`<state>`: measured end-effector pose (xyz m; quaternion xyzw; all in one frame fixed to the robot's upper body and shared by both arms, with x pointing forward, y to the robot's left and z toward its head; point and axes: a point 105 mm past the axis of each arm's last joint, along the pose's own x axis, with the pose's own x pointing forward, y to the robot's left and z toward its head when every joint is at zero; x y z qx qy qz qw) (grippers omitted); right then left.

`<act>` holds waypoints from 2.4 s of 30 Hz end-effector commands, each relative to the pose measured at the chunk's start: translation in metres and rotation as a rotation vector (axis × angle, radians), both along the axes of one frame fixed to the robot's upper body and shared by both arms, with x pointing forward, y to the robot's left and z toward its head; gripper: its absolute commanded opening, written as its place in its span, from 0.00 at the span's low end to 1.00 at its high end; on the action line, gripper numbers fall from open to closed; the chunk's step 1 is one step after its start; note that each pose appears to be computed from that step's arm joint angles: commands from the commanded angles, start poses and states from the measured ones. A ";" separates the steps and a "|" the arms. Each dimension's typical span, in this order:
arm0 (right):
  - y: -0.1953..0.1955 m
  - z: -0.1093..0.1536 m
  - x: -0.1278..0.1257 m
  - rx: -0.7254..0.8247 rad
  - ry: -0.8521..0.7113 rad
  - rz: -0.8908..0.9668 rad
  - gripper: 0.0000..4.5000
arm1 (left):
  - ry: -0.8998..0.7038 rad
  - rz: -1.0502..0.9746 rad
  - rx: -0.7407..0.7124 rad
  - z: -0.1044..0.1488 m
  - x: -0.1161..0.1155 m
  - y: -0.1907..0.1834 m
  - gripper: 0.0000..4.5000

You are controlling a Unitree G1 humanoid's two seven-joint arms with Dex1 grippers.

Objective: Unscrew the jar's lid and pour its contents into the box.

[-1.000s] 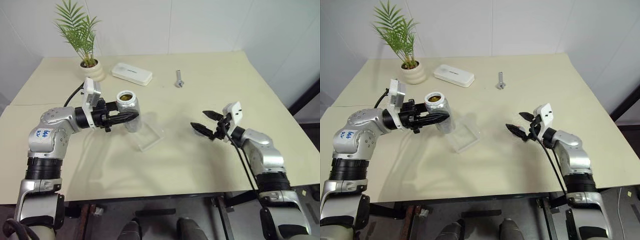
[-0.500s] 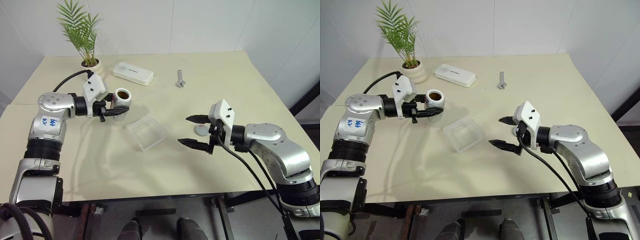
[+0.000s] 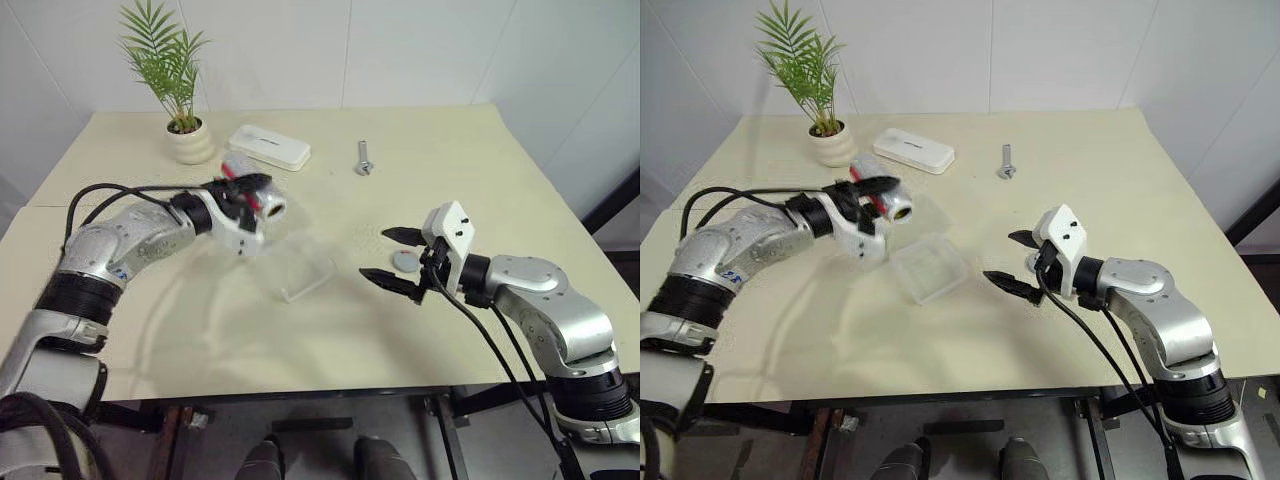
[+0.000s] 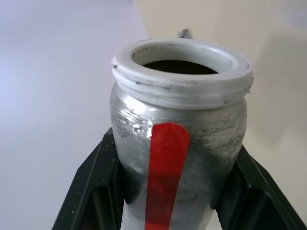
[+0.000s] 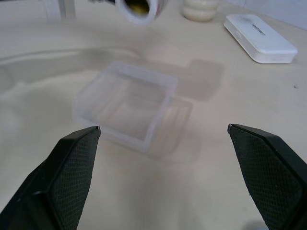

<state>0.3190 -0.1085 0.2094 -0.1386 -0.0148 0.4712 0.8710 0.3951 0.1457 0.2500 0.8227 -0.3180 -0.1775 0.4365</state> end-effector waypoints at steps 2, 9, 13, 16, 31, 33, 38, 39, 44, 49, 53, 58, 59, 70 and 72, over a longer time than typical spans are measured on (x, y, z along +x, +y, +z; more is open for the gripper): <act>0.005 0.019 -0.005 0.064 -0.058 0.019 1.00 | -0.317 -0.120 0.152 0.023 -0.006 -0.010 0.43; 0.012 0.022 -0.006 0.124 -0.050 0.034 1.00 | -0.419 -0.181 0.202 0.032 -0.006 -0.019 0.43; 0.013 0.022 -0.005 0.147 -0.046 0.031 1.00 | -0.384 -0.168 0.192 0.025 -0.007 -0.015 0.43; 0.013 0.022 -0.004 0.154 -0.045 0.029 1.00 | -0.351 -0.142 0.176 0.021 -0.008 -0.009 0.43; 0.011 0.016 -0.023 0.086 -0.052 0.147 1.00 | 0.742 0.169 -1.238 0.011 0.023 0.076 0.43; 0.008 0.013 -0.024 0.061 -0.058 0.161 1.00 | 0.844 0.217 -1.459 0.003 0.027 0.096 0.43; 0.000 0.009 -0.024 -0.021 -0.106 0.195 1.00 | 0.814 0.307 -1.952 -0.013 0.032 0.154 0.43; -0.001 0.008 -0.023 -0.032 -0.118 0.203 1.00 | 0.786 0.305 -2.028 -0.016 0.032 0.165 0.43; -0.006 0.009 -0.020 -0.039 -0.143 0.210 1.00 | 0.603 0.315 -2.134 -0.023 0.025 0.201 0.43; -0.006 0.011 -0.017 -0.022 -0.151 0.200 1.00 | 0.589 0.343 -2.117 -0.037 0.023 0.208 0.43; -0.007 0.013 -0.009 0.002 -0.170 0.170 1.00 | 0.587 0.316 -2.139 -0.057 0.013 0.215 0.43; -0.002 0.015 -0.009 0.019 -0.171 0.179 1.00 | 0.631 0.304 -2.092 -0.069 0.008 0.212 0.77; -0.001 0.015 -0.009 0.021 -0.170 0.181 1.00 | 0.627 0.317 -2.079 -0.071 0.006 0.213 0.85; 0.004 0.017 -0.017 0.041 -0.156 0.204 1.00 | 0.635 0.343 -2.013 -0.078 -0.017 0.227 0.99; 0.004 0.018 -0.019 0.053 -0.153 0.207 1.00 | 0.639 0.379 -1.964 -0.084 -0.026 0.229 0.99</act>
